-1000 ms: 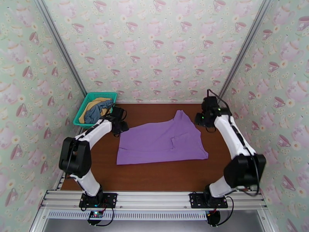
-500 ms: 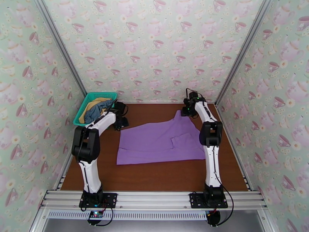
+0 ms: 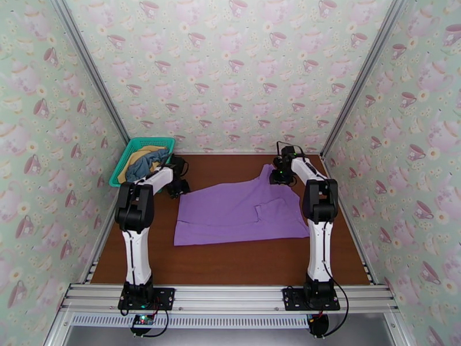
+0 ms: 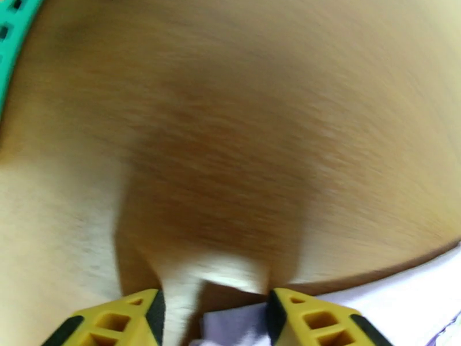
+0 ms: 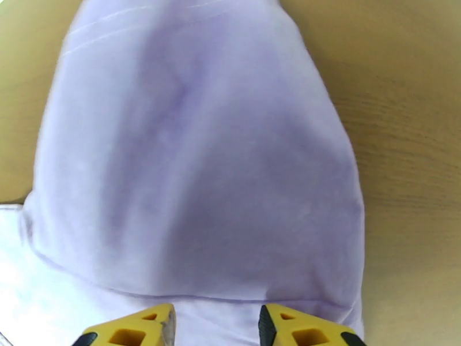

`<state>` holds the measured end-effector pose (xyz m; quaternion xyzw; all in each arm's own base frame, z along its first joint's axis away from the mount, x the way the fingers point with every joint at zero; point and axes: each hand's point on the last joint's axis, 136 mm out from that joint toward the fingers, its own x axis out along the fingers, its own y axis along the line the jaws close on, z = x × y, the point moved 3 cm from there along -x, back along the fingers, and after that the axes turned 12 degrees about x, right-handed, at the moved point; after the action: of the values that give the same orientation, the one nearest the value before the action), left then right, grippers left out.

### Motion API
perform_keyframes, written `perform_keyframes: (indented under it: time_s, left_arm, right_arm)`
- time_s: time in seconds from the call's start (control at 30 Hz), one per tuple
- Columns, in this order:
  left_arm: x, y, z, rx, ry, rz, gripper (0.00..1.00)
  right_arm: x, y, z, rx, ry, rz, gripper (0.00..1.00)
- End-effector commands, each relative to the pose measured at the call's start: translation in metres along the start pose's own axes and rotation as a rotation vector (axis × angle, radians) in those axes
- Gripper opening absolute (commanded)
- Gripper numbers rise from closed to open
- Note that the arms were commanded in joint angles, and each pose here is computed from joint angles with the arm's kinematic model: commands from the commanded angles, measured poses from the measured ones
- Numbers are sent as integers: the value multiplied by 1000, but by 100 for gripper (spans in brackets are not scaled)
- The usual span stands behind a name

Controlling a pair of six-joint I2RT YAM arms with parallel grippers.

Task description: Fold and stack the mixed laundry pile

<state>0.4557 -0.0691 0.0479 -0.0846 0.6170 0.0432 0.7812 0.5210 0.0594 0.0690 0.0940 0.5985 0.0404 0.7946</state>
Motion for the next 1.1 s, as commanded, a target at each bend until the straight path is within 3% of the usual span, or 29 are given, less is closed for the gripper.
perform_keyframes:
  time_s: [0.0, 0.07, 0.1, 0.3, 0.57, 0.67, 0.73, 0.87, 1.07]
  left_arm:
    - [10, -38, -11, 39, 24, -177, 32]
    - [10, -47, -13, 55, 18, -229, 7]
    - [11, -50, -14, 61, 18, -245, 0]
    - [-11, -57, -5, 85, -90, -281, 0]
    - [-42, -66, 4, 161, -220, -274, 0]
    - [-50, -66, 4, 162, -267, -270, 0]
    - [-59, -65, 5, 167, -306, -254, 0]
    - [-75, -59, 7, 181, -362, -216, 0]
    - [-89, -51, 11, 200, -402, -154, 0]
  right_arm:
    - [-19, 3, 33, 0, -100, -17, 46]
    - [-17, 2, 44, 3, -113, -23, 46]
    - [-17, 1, 50, 6, -126, -27, 46]
    - [-7, -15, 75, 39, -187, -71, 50]
    - [31, -23, 52, 87, -64, -33, 45]
    - [40, -26, 40, 98, -23, -37, 37]
    - [42, -28, 36, 99, -15, -43, 20]
    - [36, -26, 36, 92, -28, -40, 0]
    - [-1, -20, 45, 73, -99, -36, 0]
